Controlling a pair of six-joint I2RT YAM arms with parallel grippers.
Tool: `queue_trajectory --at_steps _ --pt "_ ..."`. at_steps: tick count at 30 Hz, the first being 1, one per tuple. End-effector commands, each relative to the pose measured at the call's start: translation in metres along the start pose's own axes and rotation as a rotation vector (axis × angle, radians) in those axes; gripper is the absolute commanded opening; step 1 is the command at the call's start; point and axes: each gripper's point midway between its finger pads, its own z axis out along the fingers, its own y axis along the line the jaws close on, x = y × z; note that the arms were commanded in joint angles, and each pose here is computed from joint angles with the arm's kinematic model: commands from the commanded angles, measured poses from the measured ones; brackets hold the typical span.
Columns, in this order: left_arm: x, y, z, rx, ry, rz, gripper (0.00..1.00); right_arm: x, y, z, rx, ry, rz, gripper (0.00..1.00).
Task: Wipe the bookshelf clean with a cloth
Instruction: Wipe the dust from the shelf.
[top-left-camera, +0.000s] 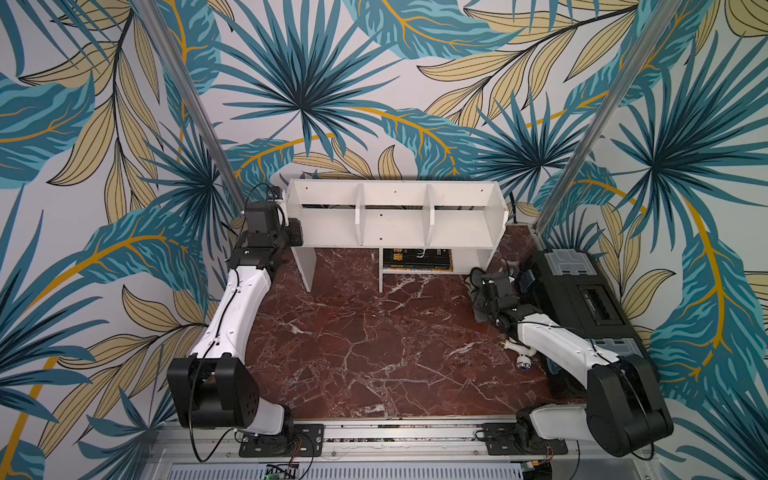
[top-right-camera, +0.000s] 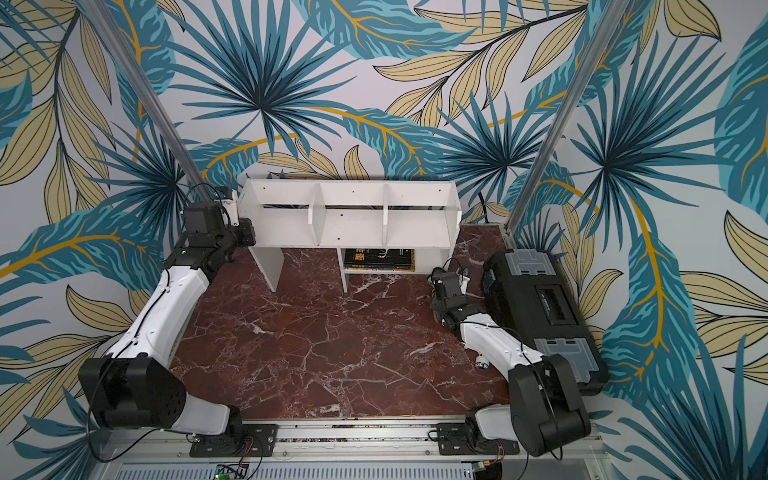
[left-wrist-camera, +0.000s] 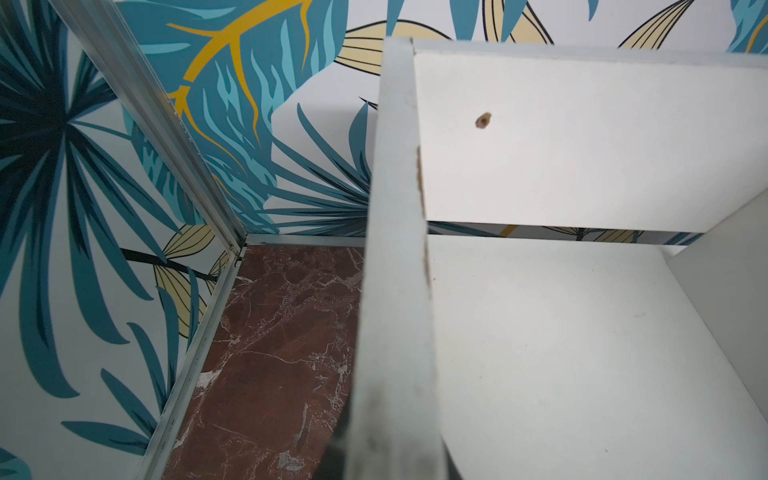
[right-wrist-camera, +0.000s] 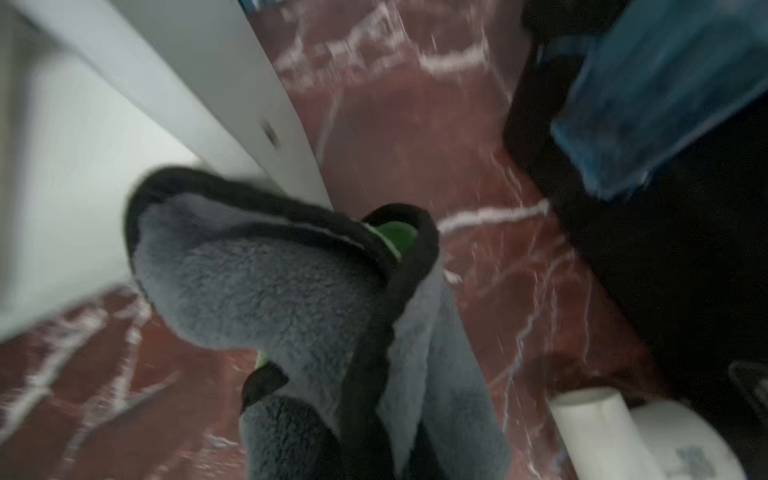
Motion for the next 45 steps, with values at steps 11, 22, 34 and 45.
queue_trajectory --at_steps 11,22,34,45 --pt "0.025 0.044 0.015 -0.168 0.065 -0.089 0.00 0.009 0.110 -0.035 -0.228 -0.089 -0.184 0.00" --pt "0.025 0.044 0.015 -0.164 0.065 -0.091 0.00 0.012 0.245 -0.087 -0.405 -0.163 -0.311 0.00" --pt "0.026 0.043 0.015 -0.163 0.069 -0.098 0.00 -0.022 0.298 -0.142 -0.508 -0.242 -0.300 0.00" --pt "0.024 0.041 0.012 -0.158 0.063 -0.095 0.00 0.045 0.304 -0.098 -0.523 -0.139 -0.324 0.00"
